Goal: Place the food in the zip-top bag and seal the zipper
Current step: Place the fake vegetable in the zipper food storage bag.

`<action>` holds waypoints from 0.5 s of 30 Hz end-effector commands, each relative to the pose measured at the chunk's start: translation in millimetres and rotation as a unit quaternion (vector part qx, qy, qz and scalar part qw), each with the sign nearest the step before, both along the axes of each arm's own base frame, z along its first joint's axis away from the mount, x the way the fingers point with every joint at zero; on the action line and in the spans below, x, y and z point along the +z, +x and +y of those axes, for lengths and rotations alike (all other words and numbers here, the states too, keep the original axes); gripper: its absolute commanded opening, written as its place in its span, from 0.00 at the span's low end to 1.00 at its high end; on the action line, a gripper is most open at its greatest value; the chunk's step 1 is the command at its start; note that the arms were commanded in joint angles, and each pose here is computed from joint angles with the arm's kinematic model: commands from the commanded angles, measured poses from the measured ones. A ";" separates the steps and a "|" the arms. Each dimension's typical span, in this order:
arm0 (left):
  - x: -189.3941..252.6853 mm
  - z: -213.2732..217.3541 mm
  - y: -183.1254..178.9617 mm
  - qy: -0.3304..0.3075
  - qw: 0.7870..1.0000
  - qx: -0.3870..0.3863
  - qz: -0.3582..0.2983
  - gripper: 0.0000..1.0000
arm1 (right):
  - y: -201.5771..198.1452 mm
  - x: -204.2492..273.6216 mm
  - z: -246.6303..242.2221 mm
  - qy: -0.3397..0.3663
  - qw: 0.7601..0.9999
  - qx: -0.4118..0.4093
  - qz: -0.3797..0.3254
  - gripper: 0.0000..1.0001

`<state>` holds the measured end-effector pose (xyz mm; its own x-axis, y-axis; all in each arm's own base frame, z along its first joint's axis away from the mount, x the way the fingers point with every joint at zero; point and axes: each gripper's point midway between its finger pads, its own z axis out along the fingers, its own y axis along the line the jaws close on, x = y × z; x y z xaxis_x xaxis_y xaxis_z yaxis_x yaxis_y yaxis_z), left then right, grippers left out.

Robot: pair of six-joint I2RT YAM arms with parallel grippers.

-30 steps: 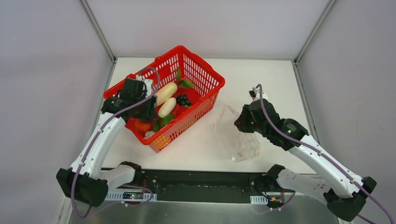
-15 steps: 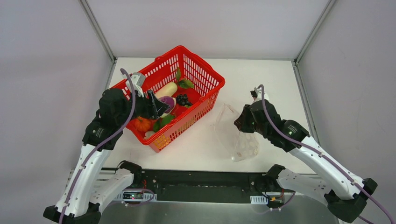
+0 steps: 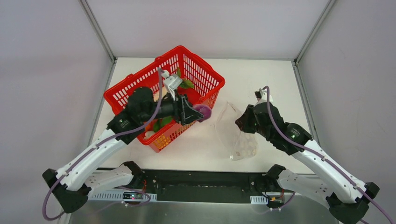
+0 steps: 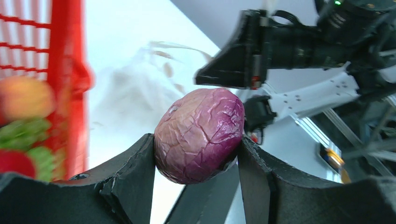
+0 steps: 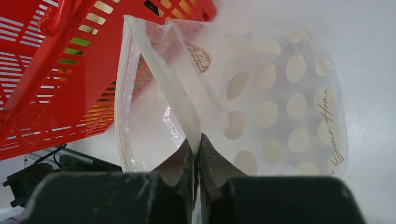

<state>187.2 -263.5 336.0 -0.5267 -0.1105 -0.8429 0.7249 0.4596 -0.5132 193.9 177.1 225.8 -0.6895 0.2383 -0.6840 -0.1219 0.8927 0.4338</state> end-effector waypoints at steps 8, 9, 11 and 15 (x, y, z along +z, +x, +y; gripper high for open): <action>12.3 -108.5 -14.9 -0.057 0.995 -0.078 -0.004 0.26 | 5.9 20.5 -0.1 0.048 0.998 -0.028 -0.031 0.08; 6.1 -114.1 -14.3 -0.050 0.996 -0.077 0.000 0.26 | 5.7 22.6 -1.0 0.052 0.998 -0.030 -0.035 0.09; -11.1 -122.7 -6.8 -0.028 0.998 -0.064 0.003 0.28 | 6.1 27.6 -3.8 0.062 0.996 -0.038 -0.044 0.08; -40.6 -133.7 4.7 0.010 0.999 -0.041 0.025 0.28 | 5.3 36.9 -5.8 0.081 0.994 -0.041 -0.062 0.09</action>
